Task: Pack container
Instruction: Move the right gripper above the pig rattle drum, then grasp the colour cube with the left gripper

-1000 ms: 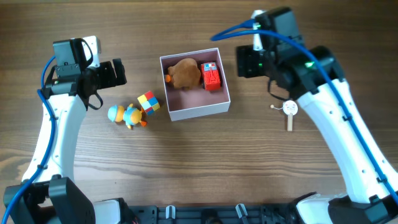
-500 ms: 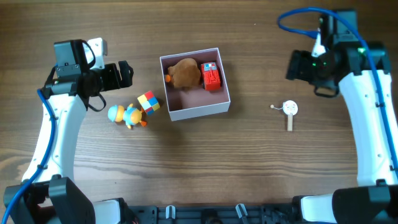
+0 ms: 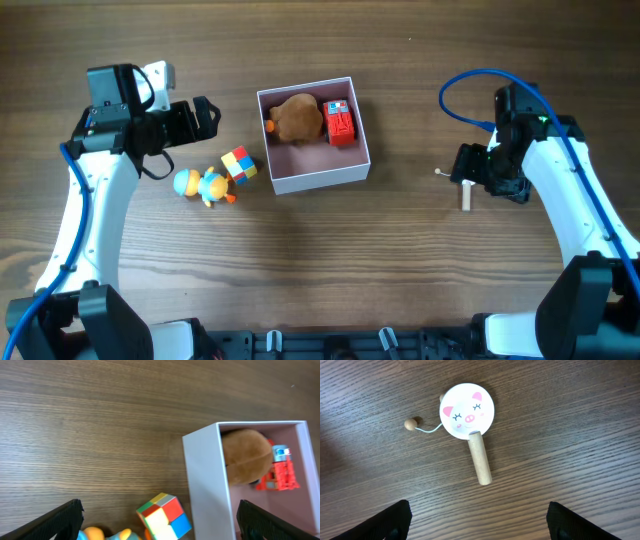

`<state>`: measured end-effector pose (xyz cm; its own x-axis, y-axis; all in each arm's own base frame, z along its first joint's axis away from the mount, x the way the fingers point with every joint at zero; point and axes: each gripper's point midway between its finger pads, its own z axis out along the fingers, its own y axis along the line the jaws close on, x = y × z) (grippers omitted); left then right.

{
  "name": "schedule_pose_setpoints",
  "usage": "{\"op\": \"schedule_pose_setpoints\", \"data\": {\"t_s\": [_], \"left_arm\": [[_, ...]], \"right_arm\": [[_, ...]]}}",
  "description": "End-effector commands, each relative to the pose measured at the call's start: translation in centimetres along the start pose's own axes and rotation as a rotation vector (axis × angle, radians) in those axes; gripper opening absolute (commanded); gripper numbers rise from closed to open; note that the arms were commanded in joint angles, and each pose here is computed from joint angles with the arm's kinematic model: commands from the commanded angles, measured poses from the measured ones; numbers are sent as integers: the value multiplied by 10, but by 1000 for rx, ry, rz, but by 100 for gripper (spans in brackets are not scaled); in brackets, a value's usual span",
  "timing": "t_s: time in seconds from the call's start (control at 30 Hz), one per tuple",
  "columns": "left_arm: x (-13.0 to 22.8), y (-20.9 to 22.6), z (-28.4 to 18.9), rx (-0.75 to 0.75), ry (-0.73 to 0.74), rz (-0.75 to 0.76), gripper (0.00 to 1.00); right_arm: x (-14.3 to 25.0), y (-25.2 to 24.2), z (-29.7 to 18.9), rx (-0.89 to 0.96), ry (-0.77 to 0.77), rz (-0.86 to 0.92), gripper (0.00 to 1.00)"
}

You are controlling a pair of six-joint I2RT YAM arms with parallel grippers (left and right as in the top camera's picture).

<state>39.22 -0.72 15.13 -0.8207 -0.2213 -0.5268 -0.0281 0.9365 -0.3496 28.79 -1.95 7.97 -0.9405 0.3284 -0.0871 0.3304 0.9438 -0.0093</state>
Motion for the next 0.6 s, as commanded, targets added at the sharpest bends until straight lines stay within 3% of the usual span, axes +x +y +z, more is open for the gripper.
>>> {"op": "schedule_pose_setpoints", "data": {"t_s": [0.0, 0.07, 0.17, 0.23, 0.4, 0.5, 0.57], "left_arm": [[-9, -12, -2, 63, -15, -114, 100], [0, -12, -1, 48, 16, -137, 99], [28, -3, 4, -133, 101, -165, 99], [45, -17, 8, -176, 149, -165, 96], [60, -48, 17, -225, 153, -205, 82], [69, -41, 32, -281, 181, -248, 66], [76, -35, 41, -304, 210, -277, 62]], "right_arm": [[1, 2, 3, -8, 6, 11, 87], [1, 2, 3, -8, 4, 10, 87], [-1, 2, 3, -11, -3, 10, 88], [-1, 2, 3, -11, -4, 11, 88], [-1, 2, 3, -10, -2, 11, 88], [0, 4, 3, -19, 0, 11, 88], [0, 4, 3, -22, 2, 10, 88]]}}
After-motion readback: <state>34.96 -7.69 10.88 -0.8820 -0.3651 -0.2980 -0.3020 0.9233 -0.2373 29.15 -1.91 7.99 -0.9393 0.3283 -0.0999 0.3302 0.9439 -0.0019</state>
